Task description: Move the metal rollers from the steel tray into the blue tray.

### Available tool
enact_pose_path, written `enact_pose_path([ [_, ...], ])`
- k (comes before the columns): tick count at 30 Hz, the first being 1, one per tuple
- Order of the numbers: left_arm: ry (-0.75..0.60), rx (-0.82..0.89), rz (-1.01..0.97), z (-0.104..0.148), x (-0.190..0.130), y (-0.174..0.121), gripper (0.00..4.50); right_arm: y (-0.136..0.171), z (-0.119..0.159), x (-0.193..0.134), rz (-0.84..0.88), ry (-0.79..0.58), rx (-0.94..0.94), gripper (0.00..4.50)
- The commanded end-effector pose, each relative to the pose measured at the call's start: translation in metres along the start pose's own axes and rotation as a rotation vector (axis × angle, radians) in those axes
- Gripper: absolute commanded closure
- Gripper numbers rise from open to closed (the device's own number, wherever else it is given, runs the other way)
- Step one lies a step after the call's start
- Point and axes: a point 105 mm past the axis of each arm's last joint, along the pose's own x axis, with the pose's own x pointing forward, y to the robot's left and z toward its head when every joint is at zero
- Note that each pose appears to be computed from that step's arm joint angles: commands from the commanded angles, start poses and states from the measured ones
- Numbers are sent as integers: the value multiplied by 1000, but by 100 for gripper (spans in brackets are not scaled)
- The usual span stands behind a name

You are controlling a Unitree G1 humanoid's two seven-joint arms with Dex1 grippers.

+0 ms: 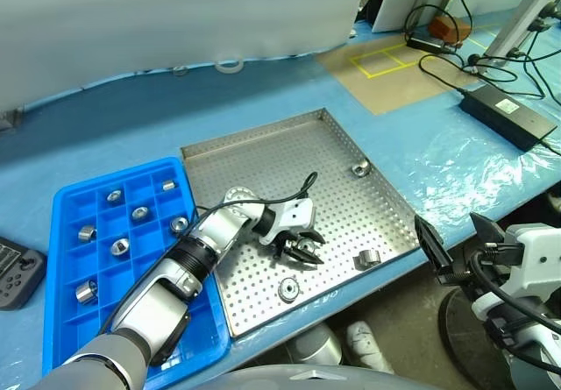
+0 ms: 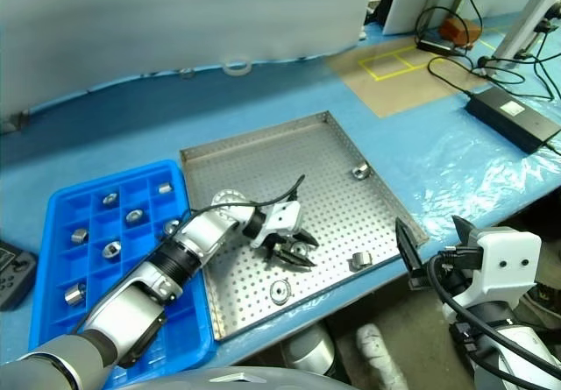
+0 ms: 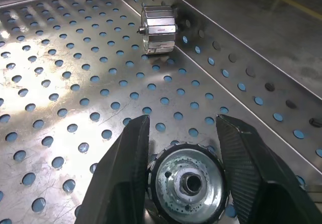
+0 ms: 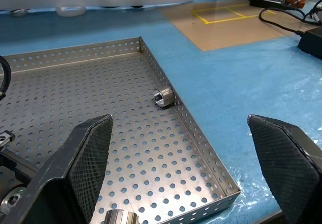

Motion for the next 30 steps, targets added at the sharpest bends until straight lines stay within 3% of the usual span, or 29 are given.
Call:
enact_pose_path([
  [1,22,11,37,-3,2,7,277,1,12,1,9,-43,-18,0],
  [6,-41,12,101,12,-11,26,277,6,18,6,52,-65,-5,0],
  [10,-257,-64,155,64,-45,50,277,16,31,15,158,-102,34,0],
  [18,-426,-107,250,108,-114,55,277,27,56,53,377,-155,39,0],
  [22,-378,-88,310,102,-140,38,277,44,53,72,572,-115,11,0],
  [30,-228,-134,507,58,-189,-15,277,74,42,112,912,-52,-81,0],
])
